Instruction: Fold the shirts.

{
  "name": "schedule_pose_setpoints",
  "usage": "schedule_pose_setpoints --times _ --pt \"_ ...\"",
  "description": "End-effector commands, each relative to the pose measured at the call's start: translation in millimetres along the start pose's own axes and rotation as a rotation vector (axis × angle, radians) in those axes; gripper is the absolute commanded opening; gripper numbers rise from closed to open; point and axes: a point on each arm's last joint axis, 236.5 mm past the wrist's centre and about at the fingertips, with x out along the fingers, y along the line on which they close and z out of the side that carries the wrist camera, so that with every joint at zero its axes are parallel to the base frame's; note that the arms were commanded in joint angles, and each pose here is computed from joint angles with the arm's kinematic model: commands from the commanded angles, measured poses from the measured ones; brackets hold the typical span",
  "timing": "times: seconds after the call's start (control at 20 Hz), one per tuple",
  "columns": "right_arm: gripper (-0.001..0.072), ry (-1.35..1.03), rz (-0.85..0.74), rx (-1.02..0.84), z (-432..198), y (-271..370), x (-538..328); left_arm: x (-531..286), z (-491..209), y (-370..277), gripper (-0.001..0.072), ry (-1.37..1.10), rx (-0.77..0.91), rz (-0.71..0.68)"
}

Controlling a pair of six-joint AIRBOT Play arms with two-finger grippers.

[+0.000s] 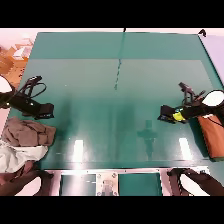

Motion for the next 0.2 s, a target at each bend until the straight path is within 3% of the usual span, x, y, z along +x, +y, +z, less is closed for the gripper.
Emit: schedule_pose_setpoints --times 0.0,0.15 --pt "0.0016 0.023 0.025 -0.078 -15.0 23.3 10.6 3.2 -1.4 1.2 0.0022 -0.016 -0.003 0.003" --pt "0.0016 0.024 0.025 -0.078 -15.1 23.2 10.7 3.3 -1.3 1.2 0.0022 -0.017 -0.003 0.003"
